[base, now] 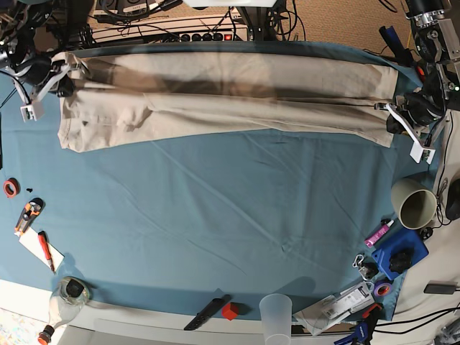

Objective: Fold the T-shirt properly
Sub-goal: 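Drag the folded shirt away from the robot with both grippers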

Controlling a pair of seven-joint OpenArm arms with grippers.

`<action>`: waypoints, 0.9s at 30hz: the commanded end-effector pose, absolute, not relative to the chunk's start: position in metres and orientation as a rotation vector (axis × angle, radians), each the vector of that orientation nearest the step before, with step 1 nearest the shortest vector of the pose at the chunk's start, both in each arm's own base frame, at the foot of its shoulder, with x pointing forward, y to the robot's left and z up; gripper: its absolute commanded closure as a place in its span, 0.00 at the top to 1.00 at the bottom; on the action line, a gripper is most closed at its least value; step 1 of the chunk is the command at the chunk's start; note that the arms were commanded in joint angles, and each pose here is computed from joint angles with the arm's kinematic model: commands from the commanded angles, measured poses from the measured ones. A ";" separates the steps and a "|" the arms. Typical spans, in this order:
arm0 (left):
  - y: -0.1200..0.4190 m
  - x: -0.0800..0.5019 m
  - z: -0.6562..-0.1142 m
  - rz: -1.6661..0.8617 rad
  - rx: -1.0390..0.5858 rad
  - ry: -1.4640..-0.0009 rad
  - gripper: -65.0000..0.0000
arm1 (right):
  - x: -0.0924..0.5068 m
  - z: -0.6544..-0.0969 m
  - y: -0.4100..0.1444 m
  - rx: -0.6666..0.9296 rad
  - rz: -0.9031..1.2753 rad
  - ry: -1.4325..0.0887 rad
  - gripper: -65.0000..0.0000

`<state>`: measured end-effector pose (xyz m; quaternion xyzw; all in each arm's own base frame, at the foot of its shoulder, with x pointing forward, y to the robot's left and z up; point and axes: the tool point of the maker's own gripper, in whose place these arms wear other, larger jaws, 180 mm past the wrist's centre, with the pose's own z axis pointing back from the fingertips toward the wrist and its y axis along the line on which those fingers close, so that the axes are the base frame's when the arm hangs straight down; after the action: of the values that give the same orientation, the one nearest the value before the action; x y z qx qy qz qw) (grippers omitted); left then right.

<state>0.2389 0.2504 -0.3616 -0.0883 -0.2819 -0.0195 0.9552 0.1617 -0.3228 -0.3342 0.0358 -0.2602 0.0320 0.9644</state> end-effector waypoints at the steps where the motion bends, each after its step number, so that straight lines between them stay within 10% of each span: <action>1: 0.256 0.243 -0.353 -0.048 -0.158 -0.597 0.00 | 0.168 -0.323 -0.329 0.040 0.086 -0.556 0.00; 9: 0.252 0.236 -0.356 -0.096 -0.168 -0.562 0.01 | 0.168 -0.323 -0.329 0.040 0.087 -0.551 0.00; 20: 0.246 0.215 -0.369 -0.085 -0.206 -0.519 0.42 | 0.166 -0.324 -0.330 0.039 0.087 -0.540 0.13; 27: 0.248 0.218 -0.368 -0.050 -0.207 -0.542 0.44 | 0.166 -0.324 -0.330 0.039 0.087 -0.539 0.13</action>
<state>0.2120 0.2436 -0.3767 -0.1072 -0.2518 -0.0225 0.9616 0.1600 -0.3251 -0.3355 0.0293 -0.2516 0.0322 0.9669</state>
